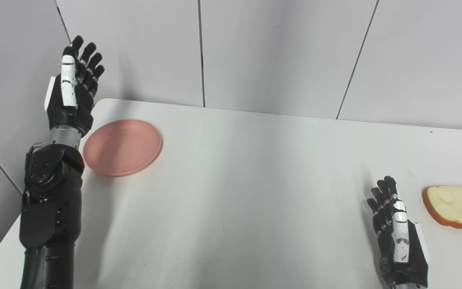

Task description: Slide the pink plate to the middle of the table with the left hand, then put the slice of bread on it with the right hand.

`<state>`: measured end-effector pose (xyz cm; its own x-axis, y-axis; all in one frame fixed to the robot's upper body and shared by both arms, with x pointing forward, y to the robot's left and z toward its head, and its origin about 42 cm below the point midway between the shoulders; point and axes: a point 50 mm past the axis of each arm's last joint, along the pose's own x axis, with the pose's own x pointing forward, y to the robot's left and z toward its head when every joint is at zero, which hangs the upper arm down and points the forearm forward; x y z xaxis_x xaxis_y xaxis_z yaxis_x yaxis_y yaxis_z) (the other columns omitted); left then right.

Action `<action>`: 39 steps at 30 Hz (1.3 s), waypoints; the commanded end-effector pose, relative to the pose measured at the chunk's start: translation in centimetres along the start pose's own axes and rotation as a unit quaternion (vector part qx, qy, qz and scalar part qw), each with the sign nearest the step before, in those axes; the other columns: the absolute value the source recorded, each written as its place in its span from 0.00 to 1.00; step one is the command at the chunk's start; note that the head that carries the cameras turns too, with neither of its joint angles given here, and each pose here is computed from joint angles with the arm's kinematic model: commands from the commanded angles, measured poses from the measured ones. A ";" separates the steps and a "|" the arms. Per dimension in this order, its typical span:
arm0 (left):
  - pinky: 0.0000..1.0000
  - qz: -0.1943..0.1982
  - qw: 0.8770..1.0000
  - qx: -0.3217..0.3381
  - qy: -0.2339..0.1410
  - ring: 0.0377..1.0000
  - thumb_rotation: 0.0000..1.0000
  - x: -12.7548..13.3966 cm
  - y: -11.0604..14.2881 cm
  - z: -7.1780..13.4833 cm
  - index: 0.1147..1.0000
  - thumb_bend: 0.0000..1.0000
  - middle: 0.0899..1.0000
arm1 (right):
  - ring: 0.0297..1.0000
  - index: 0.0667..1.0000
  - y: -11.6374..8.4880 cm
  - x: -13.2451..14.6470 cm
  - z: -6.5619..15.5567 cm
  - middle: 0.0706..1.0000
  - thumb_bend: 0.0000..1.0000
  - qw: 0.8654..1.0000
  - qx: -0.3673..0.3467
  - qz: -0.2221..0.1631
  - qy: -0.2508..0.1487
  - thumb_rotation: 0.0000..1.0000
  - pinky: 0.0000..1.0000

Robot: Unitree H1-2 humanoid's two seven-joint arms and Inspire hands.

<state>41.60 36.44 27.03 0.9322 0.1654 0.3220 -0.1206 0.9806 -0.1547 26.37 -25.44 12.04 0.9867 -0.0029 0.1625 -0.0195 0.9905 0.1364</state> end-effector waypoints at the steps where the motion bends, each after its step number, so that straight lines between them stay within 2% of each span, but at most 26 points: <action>1: 0.99 0.001 0.998 0.006 -0.057 0.97 1.00 2.2 1.2 2.9 0.97 0.47 0.96 | 1.00 1.00 0.1 -1.5 -2.1 1.00 0.33 0.999 0.018 -0.013 0.036 1.00 1.00; 9: 1.00 0.034 0.999 -0.010 -0.021 0.99 1.00 2.3 6.2 1.2 0.98 0.45 0.97 | 1.00 1.00 0.2 -1.6 -2.0 1.00 0.33 0.999 0.015 -0.017 0.040 1.00 1.00; 16: 0.98 0.052 0.998 -0.016 -0.008 0.96 1.00 1.8 7.9 -0.1 0.97 0.45 0.96 | 1.00 1.00 0.0 -1.6 -2.1 1.00 0.32 0.999 0.019 -0.014 0.038 1.00 1.00; 22: 0.99 0.058 0.998 -0.012 -0.002 0.98 1.00 1.5 8.8 -1.4 0.96 0.47 0.97 | 1.00 1.00 -0.3 -1.7 -2.3 1.00 0.35 0.999 0.011 -0.007 0.037 1.00 1.00; 25: 0.98 0.061 0.998 -0.009 0.009 0.97 1.00 1.4 9.0 -2.0 0.96 0.44 0.96 | 1.00 1.00 0.0 -1.8 -1.9 1.00 0.33 0.999 0.019 -0.010 0.033 1.00 1.00; 28: 0.98 0.061 0.998 0.006 0.023 0.97 1.00 1.2 9.4 -3.0 0.97 0.45 0.97 | 1.00 1.00 -0.1 -1.8 -1.9 1.00 0.33 0.999 0.018 -0.009 0.034 1.00 1.00; 39: 1.00 0.080 0.995 -0.013 0.062 0.97 1.00 0.2 9.3 -5.4 0.97 0.45 0.96 | 1.00 1.00 -0.3 -1.8 -1.8 1.00 0.32 0.999 0.014 -0.013 0.031 1.00 1.00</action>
<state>41.76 44.47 18.26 0.9504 0.2934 0.1034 -0.2648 0.9374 -0.2262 26.26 -25.58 12.04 0.9865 -0.0063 0.1634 -0.0172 0.9897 0.1423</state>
